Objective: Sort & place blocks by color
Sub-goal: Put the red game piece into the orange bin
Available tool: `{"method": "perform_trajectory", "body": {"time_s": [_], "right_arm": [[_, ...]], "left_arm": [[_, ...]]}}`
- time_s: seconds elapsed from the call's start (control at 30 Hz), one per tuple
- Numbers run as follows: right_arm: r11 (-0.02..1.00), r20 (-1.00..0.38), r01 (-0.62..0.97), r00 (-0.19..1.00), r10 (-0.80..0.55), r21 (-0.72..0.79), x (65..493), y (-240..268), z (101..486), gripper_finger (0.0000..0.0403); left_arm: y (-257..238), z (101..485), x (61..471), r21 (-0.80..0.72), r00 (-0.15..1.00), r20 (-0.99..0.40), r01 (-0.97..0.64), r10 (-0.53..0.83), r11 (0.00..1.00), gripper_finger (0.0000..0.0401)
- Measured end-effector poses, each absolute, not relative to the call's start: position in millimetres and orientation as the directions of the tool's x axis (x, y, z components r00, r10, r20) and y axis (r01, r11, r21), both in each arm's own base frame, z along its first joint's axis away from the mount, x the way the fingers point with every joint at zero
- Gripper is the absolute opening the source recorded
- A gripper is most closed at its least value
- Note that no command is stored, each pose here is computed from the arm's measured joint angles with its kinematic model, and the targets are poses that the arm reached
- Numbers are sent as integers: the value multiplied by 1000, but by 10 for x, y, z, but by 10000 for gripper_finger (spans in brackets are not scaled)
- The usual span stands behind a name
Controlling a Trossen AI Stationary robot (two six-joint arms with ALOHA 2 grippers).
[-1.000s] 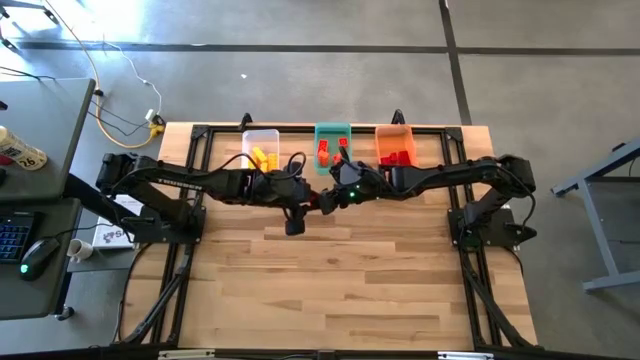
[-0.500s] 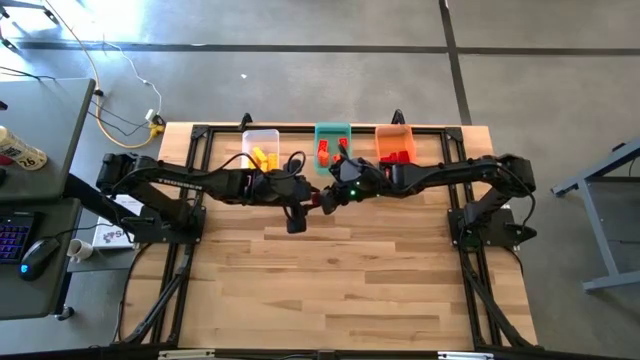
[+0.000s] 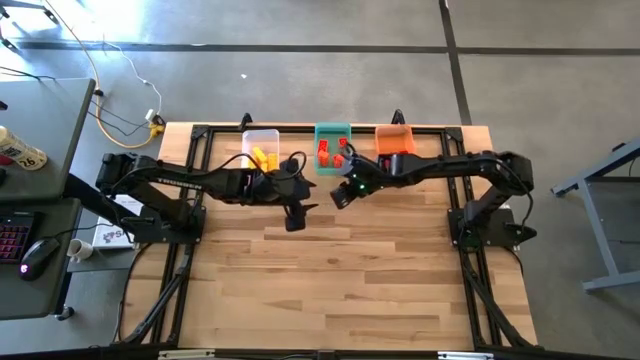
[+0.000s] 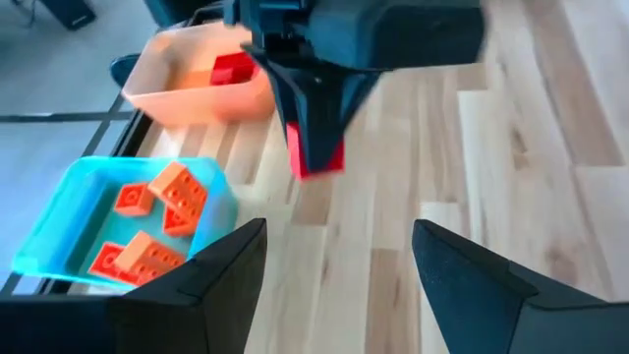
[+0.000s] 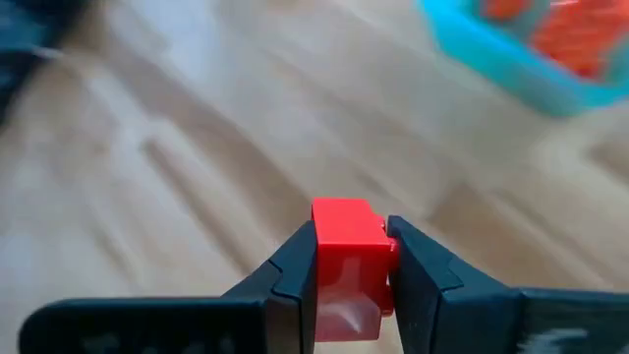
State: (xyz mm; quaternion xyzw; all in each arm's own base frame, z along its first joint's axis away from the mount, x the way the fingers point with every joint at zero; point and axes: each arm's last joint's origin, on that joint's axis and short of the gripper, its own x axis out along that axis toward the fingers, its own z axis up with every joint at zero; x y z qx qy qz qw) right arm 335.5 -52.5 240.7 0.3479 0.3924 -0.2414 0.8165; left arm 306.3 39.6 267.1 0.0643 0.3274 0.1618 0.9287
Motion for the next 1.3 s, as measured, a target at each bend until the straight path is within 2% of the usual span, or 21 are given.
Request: {"method": "perform_trajectory", "body": {"time_s": [0.37, 0.53, 0.73, 1.07, 1.3], "right_arm": [[609, -931, 787, 289, -225, 98, 3034, -871, 2284, 74], [595, -946, 804, 182, -269, -14, 2888, -996, 2292, 73], [537, -920, 831, 85, -383, -147, 2633, -1146, 2466, 74], [454, -903, 866, 5, -429, -211, 2359, -1532, 2539, 73], [467, -946, 872, 15, -323, -146, 2280, -1818, 2387, 73]], "left_arm": [[456, 2658, 3045, 231, 715, -599, -277, 361, 933, 243], [514, 2658, 3034, 239, 703, -597, -305, 387, 922, 243], [624, 2737, 2961, 259, 687, -569, -371, 451, 892, 243], [815, 3083, 2677, 226, 716, -463, -474, 522, 851, 243], [881, 3347, 2409, 102, 782, -385, -491, 490, 865, 243]]}}
